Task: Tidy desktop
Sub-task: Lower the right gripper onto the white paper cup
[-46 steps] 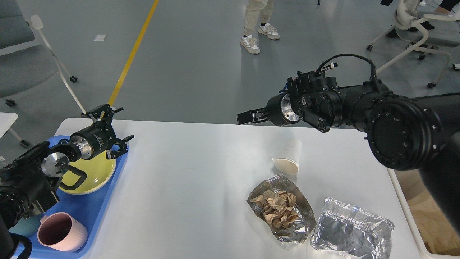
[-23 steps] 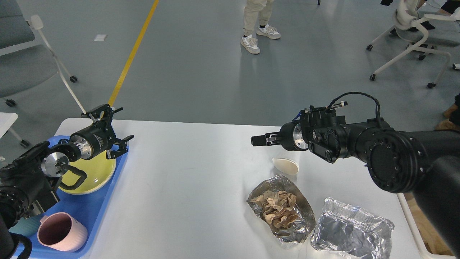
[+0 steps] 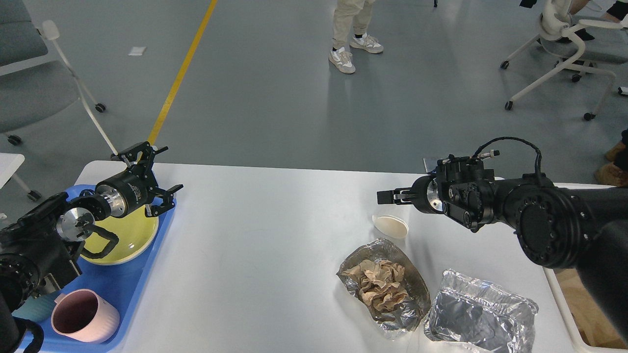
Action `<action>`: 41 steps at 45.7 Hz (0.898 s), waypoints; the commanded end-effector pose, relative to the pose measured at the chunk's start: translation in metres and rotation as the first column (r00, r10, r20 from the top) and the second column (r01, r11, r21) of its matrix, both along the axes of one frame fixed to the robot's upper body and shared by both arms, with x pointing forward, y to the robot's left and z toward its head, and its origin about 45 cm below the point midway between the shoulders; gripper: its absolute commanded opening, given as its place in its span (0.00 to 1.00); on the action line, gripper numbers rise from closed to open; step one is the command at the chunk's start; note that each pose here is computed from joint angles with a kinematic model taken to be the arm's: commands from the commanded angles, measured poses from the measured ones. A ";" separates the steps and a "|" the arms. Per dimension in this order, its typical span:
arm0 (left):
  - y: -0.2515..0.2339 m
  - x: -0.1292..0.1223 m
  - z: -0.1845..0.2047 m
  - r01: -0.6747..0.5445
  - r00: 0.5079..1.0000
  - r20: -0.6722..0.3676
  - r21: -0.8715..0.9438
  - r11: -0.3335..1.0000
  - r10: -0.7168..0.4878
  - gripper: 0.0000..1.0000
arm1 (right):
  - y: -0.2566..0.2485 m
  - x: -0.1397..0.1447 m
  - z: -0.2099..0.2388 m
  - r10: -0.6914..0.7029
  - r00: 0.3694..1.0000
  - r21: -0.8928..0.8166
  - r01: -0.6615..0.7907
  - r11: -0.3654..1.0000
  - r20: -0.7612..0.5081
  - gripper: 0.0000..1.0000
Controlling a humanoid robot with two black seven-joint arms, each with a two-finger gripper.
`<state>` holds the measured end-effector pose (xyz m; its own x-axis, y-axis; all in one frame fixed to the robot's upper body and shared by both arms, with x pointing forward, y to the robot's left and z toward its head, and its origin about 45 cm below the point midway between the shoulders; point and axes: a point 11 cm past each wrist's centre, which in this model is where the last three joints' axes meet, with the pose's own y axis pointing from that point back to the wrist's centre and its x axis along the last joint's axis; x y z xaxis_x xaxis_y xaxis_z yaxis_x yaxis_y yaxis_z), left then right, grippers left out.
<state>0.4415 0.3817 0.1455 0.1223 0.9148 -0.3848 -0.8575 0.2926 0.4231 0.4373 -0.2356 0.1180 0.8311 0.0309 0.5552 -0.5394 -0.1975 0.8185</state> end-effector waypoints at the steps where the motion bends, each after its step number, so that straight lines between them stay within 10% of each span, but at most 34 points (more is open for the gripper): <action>1: 0.000 0.000 0.000 0.000 1.000 0.000 0.000 1.000 0.000 0.96 | -0.017 -0.006 -0.007 -0.081 0.996 -0.047 0.079 0.996 -0.040 1.00; 41: 0.000 0.000 0.000 0.000 1.000 0.000 0.000 1.000 0.000 0.96 | -0.026 -0.023 -0.014 -0.148 0.963 -0.123 0.123 0.985 -0.225 1.00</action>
